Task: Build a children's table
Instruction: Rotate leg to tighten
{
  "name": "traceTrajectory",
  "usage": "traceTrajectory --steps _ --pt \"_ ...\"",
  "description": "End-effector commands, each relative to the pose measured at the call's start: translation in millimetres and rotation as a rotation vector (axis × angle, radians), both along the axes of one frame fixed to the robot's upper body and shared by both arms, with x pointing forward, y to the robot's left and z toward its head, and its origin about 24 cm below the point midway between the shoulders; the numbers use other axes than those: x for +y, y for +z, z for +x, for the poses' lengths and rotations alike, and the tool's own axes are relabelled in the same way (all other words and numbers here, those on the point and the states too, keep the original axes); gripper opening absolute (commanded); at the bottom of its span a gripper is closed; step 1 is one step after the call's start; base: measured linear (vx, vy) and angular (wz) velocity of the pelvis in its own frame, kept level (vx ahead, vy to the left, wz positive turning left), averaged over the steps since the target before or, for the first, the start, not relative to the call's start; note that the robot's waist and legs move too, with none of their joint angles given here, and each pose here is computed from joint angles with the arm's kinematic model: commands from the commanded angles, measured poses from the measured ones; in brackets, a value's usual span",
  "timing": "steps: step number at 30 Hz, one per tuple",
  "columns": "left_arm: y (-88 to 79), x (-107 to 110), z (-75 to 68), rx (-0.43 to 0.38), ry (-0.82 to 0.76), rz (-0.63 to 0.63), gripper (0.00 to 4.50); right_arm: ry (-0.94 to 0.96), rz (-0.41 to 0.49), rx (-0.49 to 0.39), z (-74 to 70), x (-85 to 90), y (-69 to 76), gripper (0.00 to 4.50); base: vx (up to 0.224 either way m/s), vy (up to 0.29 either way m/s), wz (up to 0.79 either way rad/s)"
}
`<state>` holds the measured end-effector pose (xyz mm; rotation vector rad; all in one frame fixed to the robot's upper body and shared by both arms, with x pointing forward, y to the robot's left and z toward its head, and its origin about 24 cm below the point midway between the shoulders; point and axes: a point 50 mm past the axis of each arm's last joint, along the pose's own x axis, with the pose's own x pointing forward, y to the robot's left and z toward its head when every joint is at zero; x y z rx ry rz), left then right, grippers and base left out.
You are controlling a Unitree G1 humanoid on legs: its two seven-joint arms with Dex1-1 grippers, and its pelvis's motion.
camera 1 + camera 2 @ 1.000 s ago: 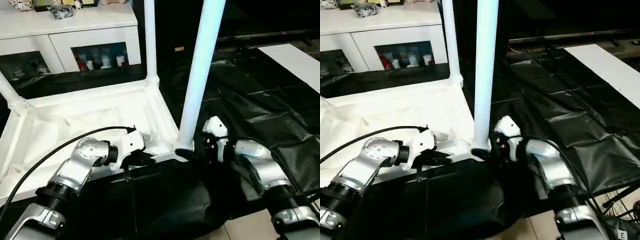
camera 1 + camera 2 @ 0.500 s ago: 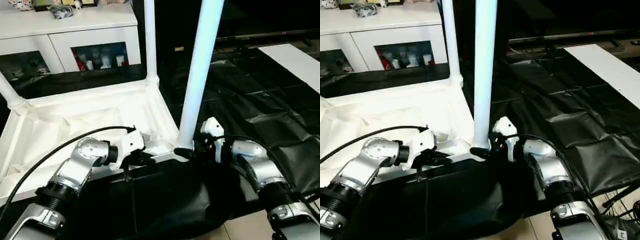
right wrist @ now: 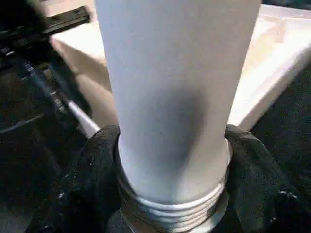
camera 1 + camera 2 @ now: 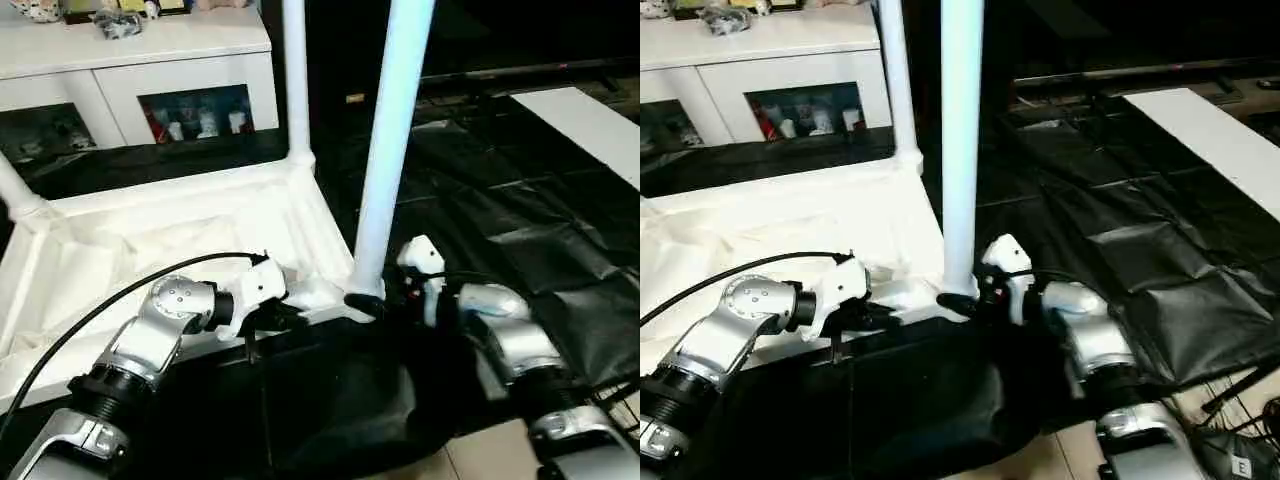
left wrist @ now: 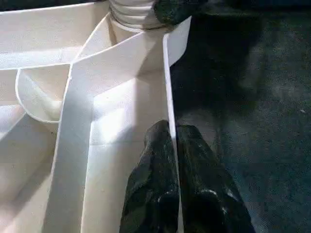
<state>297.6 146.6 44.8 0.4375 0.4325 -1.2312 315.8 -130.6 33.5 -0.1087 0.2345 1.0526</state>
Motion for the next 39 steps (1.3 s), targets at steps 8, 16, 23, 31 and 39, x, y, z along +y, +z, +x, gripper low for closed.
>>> traceTrajectory --steps 8,16,23,31,39 --pt "-7.0 -54.1 12.2 0.017 0.217 -0.091 0.0 -0.46 0.045 0.095 15.4 34.6 -16.7 2.72 0.0 0.0 0.0" --pt "-9.4 -94.3 26.1 0.014 0.361 -0.077 0.0 -0.599 0.006 0.115 21.9 59.7 -21.0 2.72 0.0 0.0 0.0" --pt "-7.4 -80.5 27.8 -0.033 0.318 -0.039 0.0 -0.574 0.091 0.072 23.6 53.9 -11.9 3.07 0.0 0.0 0.0" --pt "-8.8 -47.8 20.1 -0.031 0.243 -0.018 0.0 -0.424 0.035 -0.098 23.0 16.1 6.1 3.6 0.0 0.0 0.0" --pt "-4.4 -6.6 -4.4 0.025 -0.004 -0.041 0.0 -0.086 0.016 -0.173 2.5 -20.1 25.3 3.6 0.0 0.0 0.0"
